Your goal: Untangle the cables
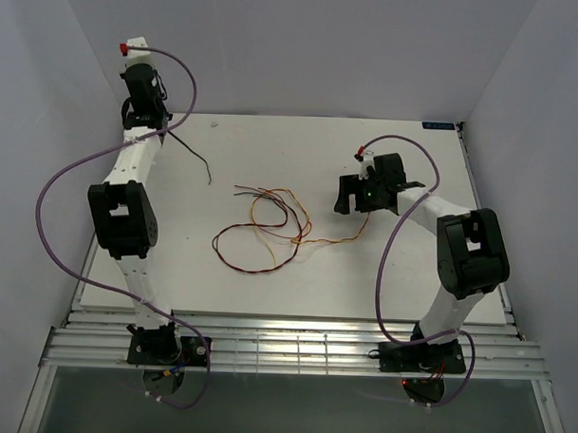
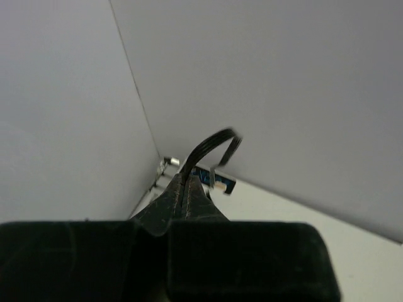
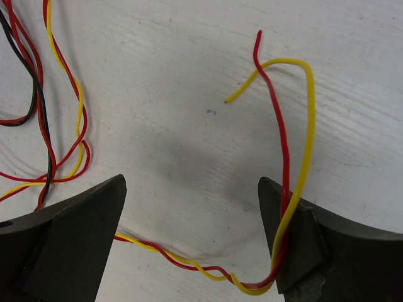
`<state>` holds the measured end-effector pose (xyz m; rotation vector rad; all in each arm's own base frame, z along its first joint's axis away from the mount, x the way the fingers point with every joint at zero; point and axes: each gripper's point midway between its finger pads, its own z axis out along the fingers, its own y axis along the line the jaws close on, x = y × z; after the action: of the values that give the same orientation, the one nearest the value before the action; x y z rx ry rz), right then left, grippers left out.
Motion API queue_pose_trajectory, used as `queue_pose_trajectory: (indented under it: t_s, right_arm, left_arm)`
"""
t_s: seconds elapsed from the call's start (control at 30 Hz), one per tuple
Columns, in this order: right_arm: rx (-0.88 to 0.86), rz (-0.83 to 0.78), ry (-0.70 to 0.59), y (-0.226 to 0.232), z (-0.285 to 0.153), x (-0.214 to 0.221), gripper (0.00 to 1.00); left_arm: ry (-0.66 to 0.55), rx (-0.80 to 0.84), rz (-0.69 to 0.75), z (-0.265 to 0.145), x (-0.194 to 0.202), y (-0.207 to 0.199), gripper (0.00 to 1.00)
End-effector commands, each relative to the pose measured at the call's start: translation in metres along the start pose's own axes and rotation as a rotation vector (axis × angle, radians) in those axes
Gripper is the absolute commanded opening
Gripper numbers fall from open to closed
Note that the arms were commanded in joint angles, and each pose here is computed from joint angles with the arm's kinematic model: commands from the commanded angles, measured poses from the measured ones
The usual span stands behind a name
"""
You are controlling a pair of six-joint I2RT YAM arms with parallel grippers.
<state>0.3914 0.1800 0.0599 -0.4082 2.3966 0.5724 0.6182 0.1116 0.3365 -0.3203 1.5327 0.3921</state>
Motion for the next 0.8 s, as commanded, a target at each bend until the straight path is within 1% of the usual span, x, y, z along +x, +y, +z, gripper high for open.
queue_pose_trajectory:
  t_s: [0.0,0.03,0.07,0.13,0.17,0.2,0.3,0.37,0.4,0.43,0.5,0.6,0.63,0.73,0.77]
  right_arm:
    - [0.056,-0.019,-0.085,0.001,-0.021,-0.037,0.90]
    - [0.063,-0.016,-0.089,0.001,-0.024,-0.039,0.90]
    - [0.068,-0.017,-0.102,0.002,-0.028,-0.043,0.90]
    - [0.089,-0.008,-0.133,0.002,-0.038,-0.052,0.90]
    - [0.102,-0.004,-0.138,0.001,-0.041,-0.054,0.90]
    - [0.128,-0.001,-0.149,-0.002,-0.047,-0.057,0.90]
    - [0.174,-0.003,-0.152,-0.008,-0.056,-0.060,0.90]
    - [0.187,-0.004,-0.154,-0.009,-0.060,-0.063,0.90]
    - [0.193,-0.002,-0.147,-0.009,-0.062,-0.062,0.90]
    - [0.200,0.000,-0.147,-0.010,-0.064,-0.062,0.90]
    - [0.204,0.006,-0.146,-0.010,-0.066,-0.061,0.90]
    - [0.205,0.019,-0.142,-0.010,-0.068,-0.057,0.90]
    - [0.208,0.019,-0.146,-0.010,-0.070,-0.058,0.90]
    - [0.211,0.021,-0.150,-0.010,-0.074,-0.057,0.90]
    - [0.214,0.021,-0.152,-0.010,-0.075,-0.057,0.90]
  left_arm:
    - [0.115,-0.013,0.009,-0.002,0.052,-0.003,0.00]
    - [0.169,-0.027,0.033,0.000,0.080,-0.003,0.00]
    - [0.197,-0.046,0.000,0.001,0.092,-0.003,0.00]
    - [0.285,-0.069,0.021,-0.003,0.122,0.001,0.00]
    - [0.321,-0.072,0.024,-0.005,0.138,0.000,0.01]
    - [0.356,-0.071,0.019,-0.008,0.151,0.000,0.05]
    - [0.450,-0.074,0.012,-0.018,0.190,-0.001,0.07]
    - [0.504,-0.087,0.002,-0.024,0.208,0.000,0.07]
    - [0.554,-0.099,0.003,-0.030,0.224,0.002,0.06]
    - [0.578,-0.105,-0.028,-0.034,0.231,0.001,0.04]
    - [0.648,-0.094,-0.040,-0.045,0.250,0.000,0.02]
    - [0.738,-0.093,-0.065,-0.066,0.273,-0.001,0.02]
    - [0.748,-0.083,-0.077,-0.070,0.274,-0.002,0.02]
    - [0.792,-0.045,-0.096,-0.084,0.281,-0.007,0.34]
    - [0.803,-0.045,-0.096,-0.086,0.282,-0.007,0.43]
